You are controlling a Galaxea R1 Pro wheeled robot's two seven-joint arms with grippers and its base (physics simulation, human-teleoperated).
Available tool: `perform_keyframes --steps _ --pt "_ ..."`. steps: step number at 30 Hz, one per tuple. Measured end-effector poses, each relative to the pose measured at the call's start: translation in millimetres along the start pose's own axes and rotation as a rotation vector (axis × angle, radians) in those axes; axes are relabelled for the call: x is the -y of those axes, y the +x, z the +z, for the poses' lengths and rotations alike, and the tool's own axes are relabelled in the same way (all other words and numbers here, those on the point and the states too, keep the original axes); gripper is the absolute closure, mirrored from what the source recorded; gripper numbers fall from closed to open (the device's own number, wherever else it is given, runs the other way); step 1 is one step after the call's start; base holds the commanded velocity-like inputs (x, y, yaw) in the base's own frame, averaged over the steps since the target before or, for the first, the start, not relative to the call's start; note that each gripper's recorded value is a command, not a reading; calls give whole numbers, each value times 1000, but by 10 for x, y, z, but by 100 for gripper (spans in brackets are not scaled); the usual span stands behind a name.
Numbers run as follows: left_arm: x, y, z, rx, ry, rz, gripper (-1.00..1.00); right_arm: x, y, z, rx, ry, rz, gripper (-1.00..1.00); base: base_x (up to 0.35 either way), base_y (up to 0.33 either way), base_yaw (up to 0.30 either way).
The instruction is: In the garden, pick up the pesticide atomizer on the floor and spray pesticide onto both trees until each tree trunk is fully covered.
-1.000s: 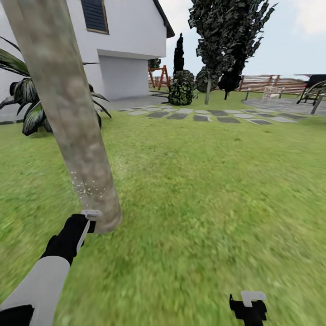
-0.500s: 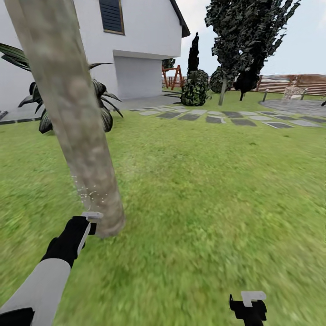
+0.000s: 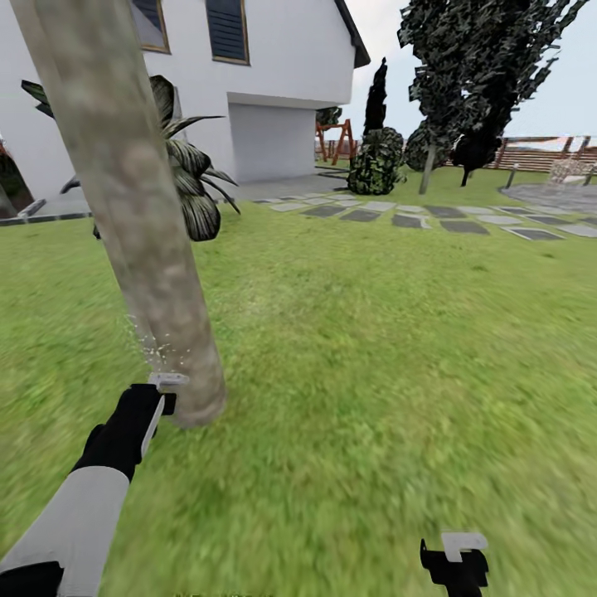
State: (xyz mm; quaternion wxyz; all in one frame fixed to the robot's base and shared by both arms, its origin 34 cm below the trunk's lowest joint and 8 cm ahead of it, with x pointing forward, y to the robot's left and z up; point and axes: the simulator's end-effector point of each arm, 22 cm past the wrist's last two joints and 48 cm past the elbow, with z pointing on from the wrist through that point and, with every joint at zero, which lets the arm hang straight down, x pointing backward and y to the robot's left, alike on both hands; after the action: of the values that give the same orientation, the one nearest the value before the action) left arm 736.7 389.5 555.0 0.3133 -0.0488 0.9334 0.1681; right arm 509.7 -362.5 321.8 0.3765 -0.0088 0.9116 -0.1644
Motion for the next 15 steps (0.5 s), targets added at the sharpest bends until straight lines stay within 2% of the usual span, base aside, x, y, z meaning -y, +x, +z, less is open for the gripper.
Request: perform_keyframes --steps 8,15 --pt "16 -14 -10 0 5 -5 100 0 0 0 0 0 0 -100 35 -272 277" --pt "22 -80 -44 15 6 -9 100 1 -1 -2 0 0 0 -100 248 -163 43"
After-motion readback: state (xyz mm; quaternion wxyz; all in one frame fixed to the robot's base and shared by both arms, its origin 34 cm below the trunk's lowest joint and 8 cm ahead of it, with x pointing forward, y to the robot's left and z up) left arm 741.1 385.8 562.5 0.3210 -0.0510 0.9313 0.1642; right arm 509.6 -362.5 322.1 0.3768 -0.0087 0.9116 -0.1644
